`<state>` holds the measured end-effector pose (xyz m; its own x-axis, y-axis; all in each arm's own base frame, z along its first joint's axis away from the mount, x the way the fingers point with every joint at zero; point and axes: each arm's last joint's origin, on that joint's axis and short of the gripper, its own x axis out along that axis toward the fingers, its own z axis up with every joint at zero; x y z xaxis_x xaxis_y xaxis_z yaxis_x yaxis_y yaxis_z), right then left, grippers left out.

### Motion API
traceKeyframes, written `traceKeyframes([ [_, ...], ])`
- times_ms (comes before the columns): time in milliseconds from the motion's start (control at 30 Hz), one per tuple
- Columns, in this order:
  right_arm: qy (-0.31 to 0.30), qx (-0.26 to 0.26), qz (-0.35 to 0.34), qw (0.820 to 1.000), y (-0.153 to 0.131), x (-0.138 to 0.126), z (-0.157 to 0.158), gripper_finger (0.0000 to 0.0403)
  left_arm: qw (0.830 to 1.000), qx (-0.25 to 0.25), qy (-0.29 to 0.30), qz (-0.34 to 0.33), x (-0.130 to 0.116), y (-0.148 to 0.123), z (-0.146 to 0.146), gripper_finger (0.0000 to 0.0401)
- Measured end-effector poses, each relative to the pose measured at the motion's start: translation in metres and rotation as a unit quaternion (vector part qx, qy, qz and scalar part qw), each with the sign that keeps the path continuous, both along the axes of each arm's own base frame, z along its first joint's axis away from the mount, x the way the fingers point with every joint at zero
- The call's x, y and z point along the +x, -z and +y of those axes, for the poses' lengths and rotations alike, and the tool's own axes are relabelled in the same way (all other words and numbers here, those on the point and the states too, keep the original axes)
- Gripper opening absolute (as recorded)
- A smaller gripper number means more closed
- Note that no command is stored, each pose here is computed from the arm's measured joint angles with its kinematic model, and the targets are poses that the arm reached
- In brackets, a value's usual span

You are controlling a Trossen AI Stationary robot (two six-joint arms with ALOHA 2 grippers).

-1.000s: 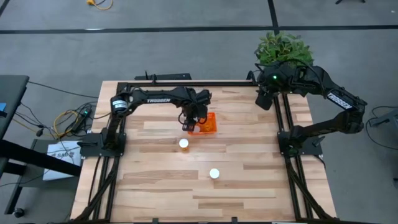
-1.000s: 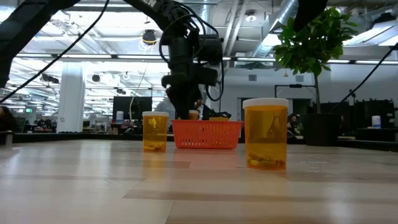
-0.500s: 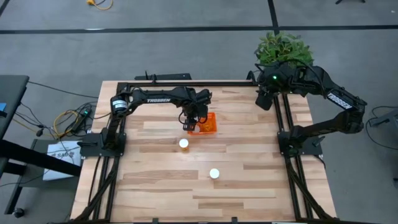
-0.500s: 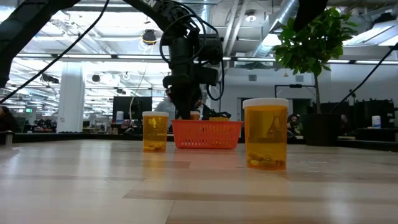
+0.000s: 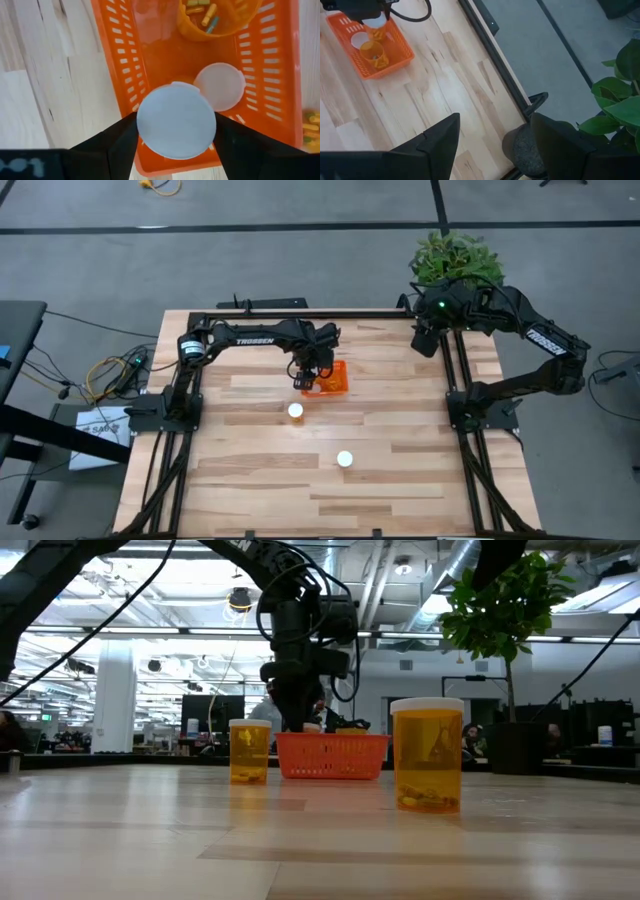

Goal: Pick and place pill bottles into a basket
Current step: Put the orange pill bottle into the orange bin

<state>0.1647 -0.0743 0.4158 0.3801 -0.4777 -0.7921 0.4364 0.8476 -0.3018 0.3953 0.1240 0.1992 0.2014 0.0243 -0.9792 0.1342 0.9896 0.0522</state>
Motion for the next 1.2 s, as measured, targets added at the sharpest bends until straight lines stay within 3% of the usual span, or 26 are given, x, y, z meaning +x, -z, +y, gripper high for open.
traceKeyframes([
  [1200,-0.007,0.014,0.007,1.0,0.0014,-0.0013,0.0014,0.024,0.999,0.017,0.008,0.028,-0.002,0.0008,-0.0078,0.0232],
])
